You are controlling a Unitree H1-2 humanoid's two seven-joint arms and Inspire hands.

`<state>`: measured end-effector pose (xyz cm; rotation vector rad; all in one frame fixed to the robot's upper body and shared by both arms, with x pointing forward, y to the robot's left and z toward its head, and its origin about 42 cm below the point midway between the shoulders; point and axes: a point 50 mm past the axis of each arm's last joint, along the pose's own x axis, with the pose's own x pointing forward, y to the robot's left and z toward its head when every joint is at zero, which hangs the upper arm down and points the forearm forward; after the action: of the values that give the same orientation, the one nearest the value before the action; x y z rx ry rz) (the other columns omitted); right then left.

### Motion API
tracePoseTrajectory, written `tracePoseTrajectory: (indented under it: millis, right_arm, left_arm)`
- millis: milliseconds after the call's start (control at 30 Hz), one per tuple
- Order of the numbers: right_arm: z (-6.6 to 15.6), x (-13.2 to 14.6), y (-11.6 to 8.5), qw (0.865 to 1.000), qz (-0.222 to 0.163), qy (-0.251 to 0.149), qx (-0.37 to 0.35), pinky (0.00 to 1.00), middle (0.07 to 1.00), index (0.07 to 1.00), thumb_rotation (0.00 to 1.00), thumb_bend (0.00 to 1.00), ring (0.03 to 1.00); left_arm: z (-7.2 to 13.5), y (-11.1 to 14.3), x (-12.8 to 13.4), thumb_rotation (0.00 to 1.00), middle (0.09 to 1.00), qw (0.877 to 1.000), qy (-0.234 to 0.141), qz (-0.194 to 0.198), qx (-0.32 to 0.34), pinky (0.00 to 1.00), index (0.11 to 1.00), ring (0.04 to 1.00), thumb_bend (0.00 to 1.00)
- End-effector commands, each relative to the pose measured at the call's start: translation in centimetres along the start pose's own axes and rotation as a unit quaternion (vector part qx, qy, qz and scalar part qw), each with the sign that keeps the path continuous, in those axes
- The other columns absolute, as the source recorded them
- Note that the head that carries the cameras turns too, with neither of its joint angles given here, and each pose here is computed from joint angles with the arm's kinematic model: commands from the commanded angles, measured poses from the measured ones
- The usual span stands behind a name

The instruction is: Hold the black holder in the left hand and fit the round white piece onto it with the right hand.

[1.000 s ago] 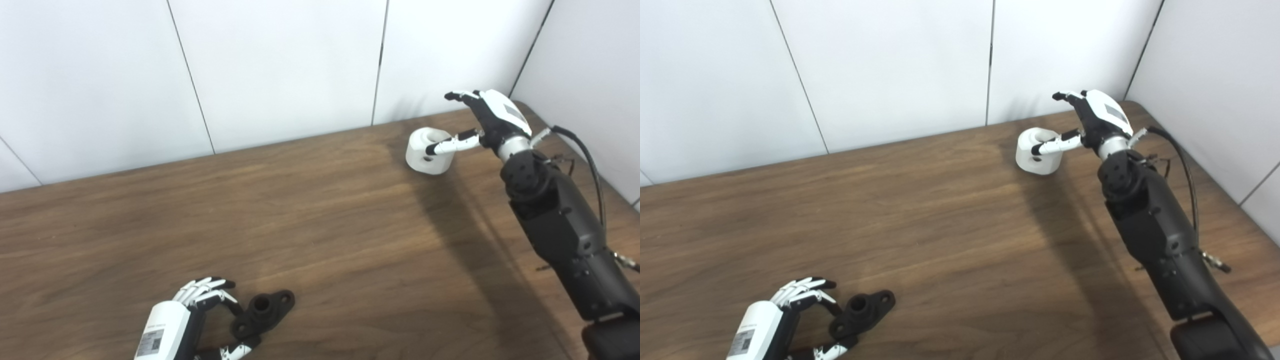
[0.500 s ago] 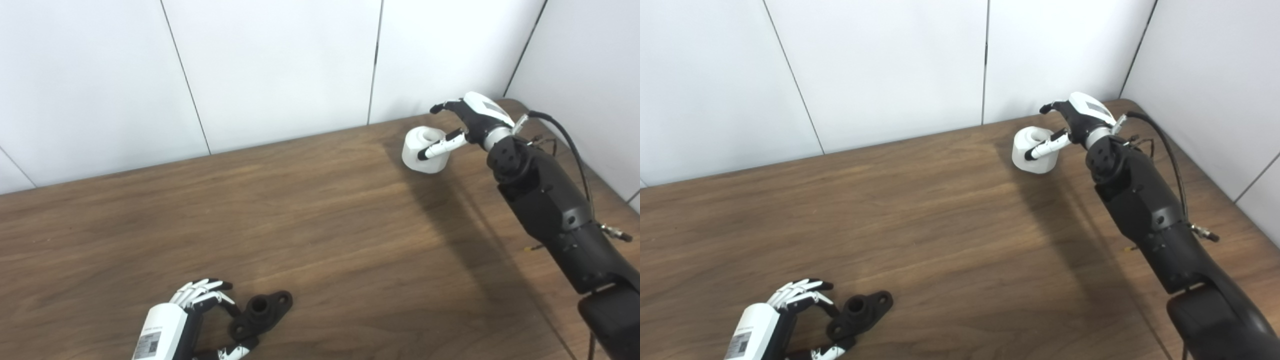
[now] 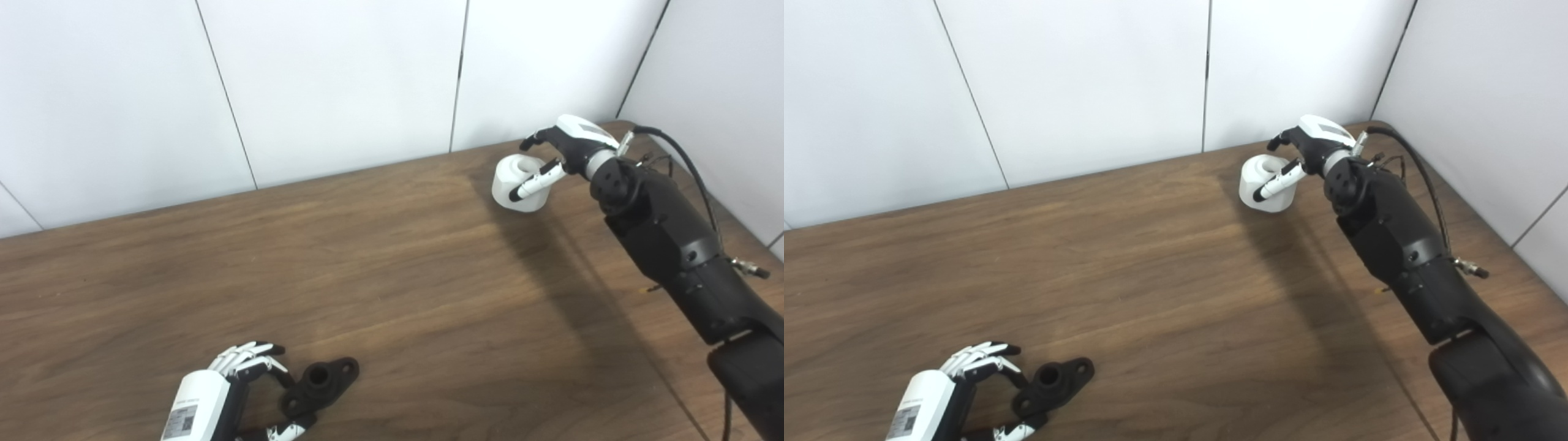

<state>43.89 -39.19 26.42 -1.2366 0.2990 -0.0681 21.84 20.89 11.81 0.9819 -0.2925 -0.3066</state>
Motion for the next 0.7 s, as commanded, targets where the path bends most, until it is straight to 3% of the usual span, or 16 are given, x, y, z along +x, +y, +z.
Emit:
tracePoseTrajectory:
  millis: [0, 667]
  right_arm:
    - [0.20, 0.11, -3.90, 0.999, -0.045, -0.001, -0.012, 0.96, 0.873, 0.755, 0.33, 0.86, 1.000]
    - [-0.41, -0.07, -4.27, 0.999, -0.042, -0.007, -0.011, 0.98, 0.874, 0.690, 0.29, 0.83, 1.000]
  left_arm:
    - [-0.42, -1.04, -1.05, 0.04, 0.752, 0.999, 0.025, -0.041, 0.007, 0.81, 0.486, 0.809, 0.52]
    - [-0.14, -0.91, -0.97, 0.04, 0.751, 0.999, 0.023, -0.036, 0.000, 0.80, 0.485, 0.805, 0.52]
